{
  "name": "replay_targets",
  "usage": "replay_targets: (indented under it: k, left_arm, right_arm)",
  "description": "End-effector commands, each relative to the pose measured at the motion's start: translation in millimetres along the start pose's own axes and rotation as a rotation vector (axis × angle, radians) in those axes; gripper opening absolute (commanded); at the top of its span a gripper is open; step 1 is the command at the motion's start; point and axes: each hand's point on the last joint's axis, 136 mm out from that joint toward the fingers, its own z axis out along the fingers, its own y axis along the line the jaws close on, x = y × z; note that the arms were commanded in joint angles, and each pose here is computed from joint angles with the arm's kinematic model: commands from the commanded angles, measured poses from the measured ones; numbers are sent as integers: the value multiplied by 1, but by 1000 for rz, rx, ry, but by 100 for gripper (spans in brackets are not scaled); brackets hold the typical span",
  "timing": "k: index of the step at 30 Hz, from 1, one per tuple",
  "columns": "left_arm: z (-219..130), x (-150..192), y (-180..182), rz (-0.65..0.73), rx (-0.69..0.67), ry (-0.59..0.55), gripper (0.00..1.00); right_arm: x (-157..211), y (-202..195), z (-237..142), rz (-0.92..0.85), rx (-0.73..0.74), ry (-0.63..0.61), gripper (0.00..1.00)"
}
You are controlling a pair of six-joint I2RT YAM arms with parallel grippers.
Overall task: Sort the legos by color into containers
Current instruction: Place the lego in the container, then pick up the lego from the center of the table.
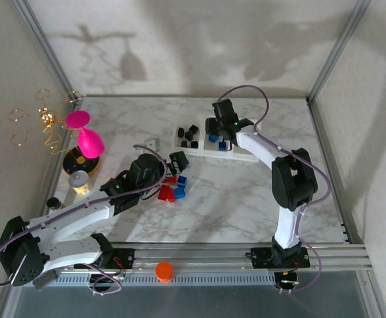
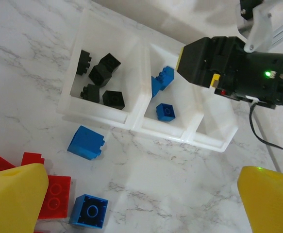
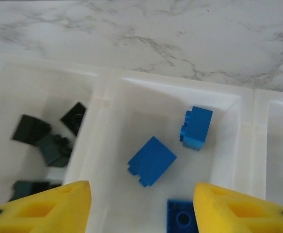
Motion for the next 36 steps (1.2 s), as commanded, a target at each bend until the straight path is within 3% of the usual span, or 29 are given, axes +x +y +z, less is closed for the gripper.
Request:
replay_targets:
  k: [1, 13, 22, 28, 36]
  left_arm:
    - [-9, -4, 3, -4, 8, -7, 100]
    - [-29, 7, 35, -70, -54, -18, 99]
    - [-40, 15, 61, -100, -128, -24, 100]
    - [-42, 20, 68, -114, -142, -19, 100]
    - [-46, 19, 73, -115, -149, -35, 100]
  right_arm:
    - [9, 17, -28, -31, -50, -4, 60]
    - [98, 79, -68, -124, -185, 106, 65]
    - [166, 122, -66, -98, -289, 216, 70]
    - [182, 138, -52, -69, -270, 239, 76]
    - [186, 151, -29, -60, -241, 247, 78]
